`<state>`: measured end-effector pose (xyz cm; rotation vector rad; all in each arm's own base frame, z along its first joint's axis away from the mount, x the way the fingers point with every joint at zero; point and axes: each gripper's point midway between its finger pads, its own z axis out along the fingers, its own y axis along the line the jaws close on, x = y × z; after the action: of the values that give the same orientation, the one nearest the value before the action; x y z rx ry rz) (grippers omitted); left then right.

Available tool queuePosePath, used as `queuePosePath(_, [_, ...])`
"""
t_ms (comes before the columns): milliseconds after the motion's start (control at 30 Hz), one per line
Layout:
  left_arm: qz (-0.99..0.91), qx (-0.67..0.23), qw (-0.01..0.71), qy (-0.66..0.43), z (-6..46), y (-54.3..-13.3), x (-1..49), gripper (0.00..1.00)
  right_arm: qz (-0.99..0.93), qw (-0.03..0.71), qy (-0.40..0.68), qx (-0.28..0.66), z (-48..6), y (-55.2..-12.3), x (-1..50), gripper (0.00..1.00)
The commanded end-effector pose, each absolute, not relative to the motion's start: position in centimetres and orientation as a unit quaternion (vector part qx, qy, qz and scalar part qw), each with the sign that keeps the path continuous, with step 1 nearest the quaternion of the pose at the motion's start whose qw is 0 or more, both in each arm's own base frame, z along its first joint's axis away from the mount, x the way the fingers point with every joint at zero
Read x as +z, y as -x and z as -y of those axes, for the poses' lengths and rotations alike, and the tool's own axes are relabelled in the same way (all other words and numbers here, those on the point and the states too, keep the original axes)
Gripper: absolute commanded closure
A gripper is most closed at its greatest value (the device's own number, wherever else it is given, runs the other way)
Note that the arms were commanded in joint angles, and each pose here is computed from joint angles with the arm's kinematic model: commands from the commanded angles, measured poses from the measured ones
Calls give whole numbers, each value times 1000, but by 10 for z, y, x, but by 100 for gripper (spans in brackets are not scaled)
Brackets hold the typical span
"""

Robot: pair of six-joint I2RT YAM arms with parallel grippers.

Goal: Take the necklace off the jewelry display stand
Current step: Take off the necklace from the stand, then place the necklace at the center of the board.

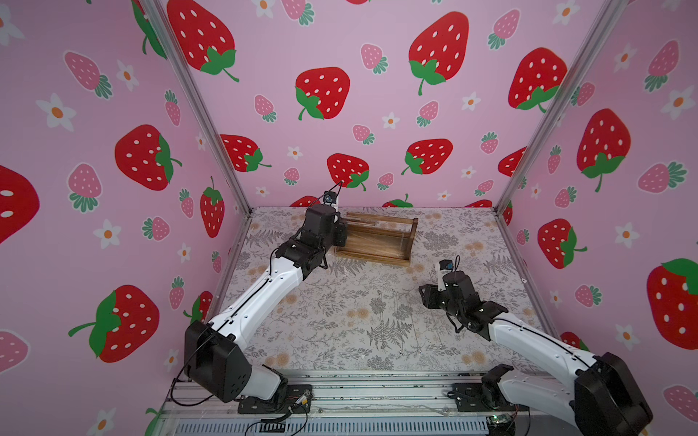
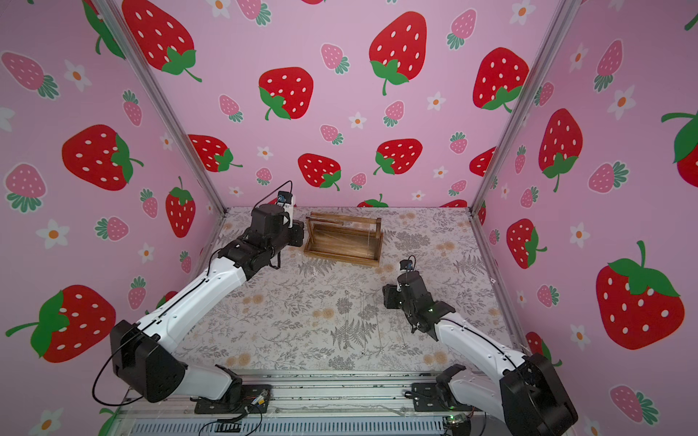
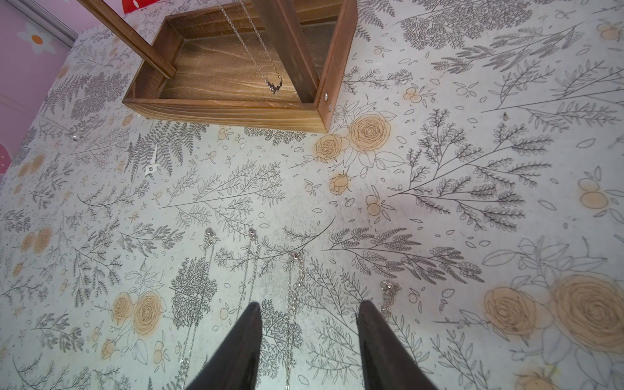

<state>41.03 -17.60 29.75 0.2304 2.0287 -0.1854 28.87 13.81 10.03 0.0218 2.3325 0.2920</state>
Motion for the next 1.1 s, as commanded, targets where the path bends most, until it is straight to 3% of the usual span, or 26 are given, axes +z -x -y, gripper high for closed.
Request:
queuePosePath(0, [-849,-140,493,-128,201,-377,298,100,-913,389,-9,120,-140,-293,106,52])
queuePosePath(200, [-842,-212,468,-164,218,-324,323,100,-914,390,-8,112,-138,-293,105,52])
queuePosePath(467, [-830,-331,371,-254,263,-249,320,100,-913,393,-8,112,-137,-293,107,52])
queuePosePath(1067, [-848,-336,314,-266,266,-184,279,100,-915,391,-3,100,-135,-293,103,51])
